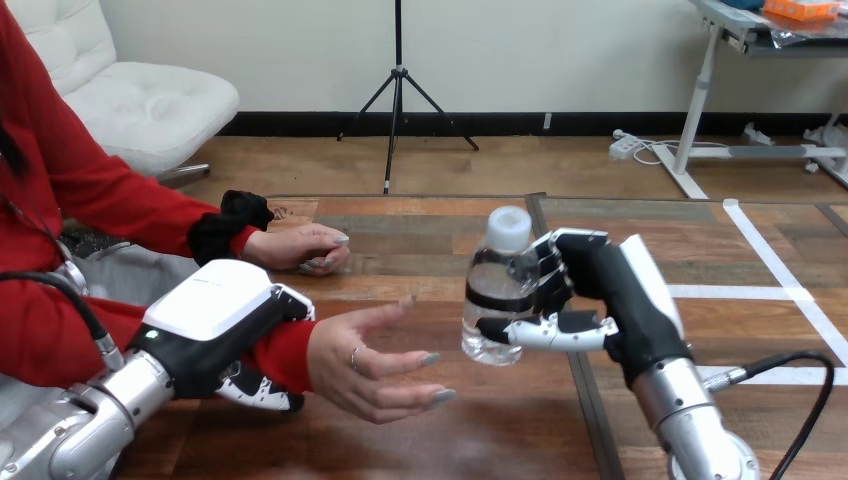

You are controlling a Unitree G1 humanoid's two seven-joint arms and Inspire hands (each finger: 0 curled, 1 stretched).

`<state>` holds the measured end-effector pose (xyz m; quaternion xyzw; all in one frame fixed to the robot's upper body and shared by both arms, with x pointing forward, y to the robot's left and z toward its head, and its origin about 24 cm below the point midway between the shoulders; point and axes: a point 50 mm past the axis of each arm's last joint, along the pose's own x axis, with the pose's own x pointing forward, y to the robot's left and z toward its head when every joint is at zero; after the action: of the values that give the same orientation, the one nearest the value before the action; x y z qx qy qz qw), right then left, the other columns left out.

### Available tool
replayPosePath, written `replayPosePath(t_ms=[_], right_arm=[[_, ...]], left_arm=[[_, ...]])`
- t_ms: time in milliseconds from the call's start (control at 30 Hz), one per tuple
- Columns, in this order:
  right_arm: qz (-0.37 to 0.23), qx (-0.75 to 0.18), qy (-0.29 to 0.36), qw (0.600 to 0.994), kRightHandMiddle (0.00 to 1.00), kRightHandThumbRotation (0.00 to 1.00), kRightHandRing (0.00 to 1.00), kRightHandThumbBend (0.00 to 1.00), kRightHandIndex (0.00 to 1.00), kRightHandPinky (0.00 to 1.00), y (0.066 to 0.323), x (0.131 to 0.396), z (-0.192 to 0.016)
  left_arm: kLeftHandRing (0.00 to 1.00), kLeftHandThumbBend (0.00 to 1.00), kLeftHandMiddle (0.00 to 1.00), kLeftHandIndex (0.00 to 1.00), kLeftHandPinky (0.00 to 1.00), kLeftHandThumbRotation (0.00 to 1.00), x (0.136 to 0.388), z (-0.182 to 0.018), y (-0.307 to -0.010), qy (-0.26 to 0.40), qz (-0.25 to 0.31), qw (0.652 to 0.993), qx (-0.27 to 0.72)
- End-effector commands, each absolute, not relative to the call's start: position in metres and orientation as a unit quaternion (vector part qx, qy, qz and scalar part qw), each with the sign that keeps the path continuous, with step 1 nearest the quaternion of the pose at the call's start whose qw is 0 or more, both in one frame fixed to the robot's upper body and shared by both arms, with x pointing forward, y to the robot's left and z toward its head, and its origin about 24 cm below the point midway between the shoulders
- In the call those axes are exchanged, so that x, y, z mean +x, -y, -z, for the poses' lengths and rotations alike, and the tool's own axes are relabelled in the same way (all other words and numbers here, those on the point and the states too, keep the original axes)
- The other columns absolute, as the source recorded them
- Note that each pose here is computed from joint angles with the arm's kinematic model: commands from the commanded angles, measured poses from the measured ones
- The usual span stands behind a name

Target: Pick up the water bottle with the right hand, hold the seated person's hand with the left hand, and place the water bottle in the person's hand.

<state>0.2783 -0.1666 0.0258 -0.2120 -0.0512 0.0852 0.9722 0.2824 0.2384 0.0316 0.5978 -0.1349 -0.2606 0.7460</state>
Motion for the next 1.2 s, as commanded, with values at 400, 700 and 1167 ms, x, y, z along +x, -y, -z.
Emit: replayPosePath(t_ms=[400,700,1167], right_arm=[[-0.08,-0.2,0.154,0.964,0.44,0.0,0.37,0.84,0.43,0.31,0.146,0.305,-0.068],[-0.088,-0.192,0.157,0.965,0.44,0.0,0.37,0.84,0.43,0.31,0.139,0.306,-0.066],[-0.092,-0.184,0.163,0.965,0.44,0.0,0.37,0.84,0.43,0.31,0.125,0.303,-0.068]], left_arm=[[0.33,0.7,0.39,0.43,0.28,0.05,0.298,-0.088,-0.187,0.297,0.227,0.764,0.526],[0.33,0.7,0.39,0.43,0.3,0.03,0.296,-0.094,-0.18,0.304,0.232,0.765,0.518],[0.32,0.72,0.38,0.41,0.27,0.0,0.295,-0.096,-0.173,0.311,0.235,0.765,0.513]])
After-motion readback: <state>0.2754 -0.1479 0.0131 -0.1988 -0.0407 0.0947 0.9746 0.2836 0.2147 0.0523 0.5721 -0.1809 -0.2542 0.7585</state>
